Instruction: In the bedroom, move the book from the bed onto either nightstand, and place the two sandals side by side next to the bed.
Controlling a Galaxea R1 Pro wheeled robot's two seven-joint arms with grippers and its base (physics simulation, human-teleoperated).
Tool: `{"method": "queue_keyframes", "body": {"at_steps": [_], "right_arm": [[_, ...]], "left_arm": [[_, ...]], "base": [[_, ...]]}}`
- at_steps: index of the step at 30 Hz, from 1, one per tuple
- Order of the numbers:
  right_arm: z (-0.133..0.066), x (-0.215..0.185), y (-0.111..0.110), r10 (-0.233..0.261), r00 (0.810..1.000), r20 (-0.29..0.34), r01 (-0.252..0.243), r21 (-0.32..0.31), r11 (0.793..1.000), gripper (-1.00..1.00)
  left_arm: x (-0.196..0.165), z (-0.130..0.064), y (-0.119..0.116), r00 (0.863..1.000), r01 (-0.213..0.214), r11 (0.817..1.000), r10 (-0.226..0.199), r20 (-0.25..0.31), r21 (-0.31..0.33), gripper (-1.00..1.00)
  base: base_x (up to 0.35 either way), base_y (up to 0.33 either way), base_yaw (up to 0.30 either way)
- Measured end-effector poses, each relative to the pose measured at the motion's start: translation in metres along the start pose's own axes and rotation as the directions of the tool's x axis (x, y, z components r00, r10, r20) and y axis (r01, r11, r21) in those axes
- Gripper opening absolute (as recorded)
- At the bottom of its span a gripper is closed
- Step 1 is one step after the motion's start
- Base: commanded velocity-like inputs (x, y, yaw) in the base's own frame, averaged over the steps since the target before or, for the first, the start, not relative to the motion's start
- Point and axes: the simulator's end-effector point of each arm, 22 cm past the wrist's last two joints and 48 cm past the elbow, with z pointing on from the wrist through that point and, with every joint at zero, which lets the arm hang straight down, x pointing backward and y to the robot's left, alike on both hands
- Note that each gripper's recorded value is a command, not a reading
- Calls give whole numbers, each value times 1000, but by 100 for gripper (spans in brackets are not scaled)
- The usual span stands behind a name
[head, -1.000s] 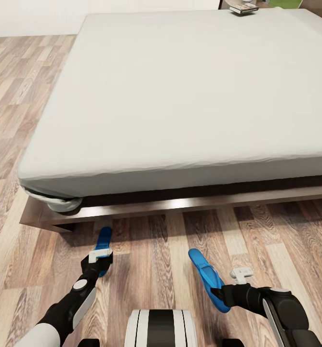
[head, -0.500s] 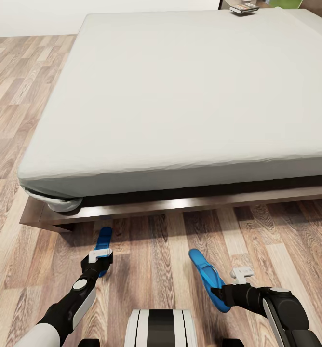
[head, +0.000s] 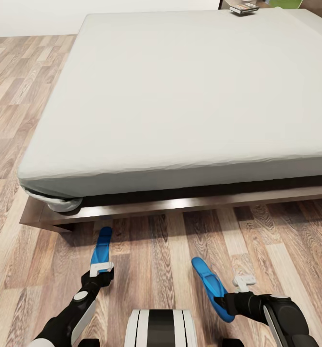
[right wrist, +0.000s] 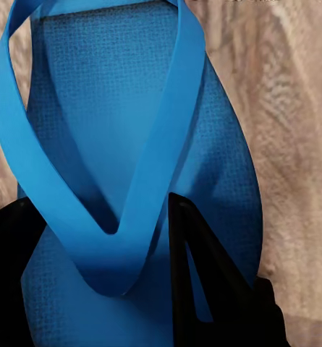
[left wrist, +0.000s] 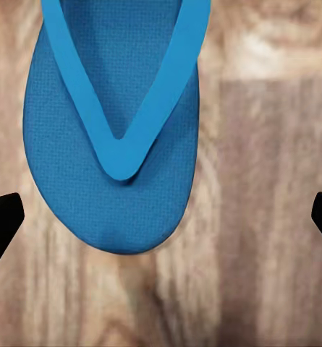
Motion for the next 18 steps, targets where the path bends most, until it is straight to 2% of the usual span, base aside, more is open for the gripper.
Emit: {"method": "queue_keyframes", "body": {"at_steps": [18], "right_arm": [[-6, -11, 0, -10, 999, 37, 10, 4, 1000, -100]], "left_arm": [[0, 0, 0, 1000, 0, 1000, 0, -1, 0, 100]], "base": [[0, 0, 0]]}}
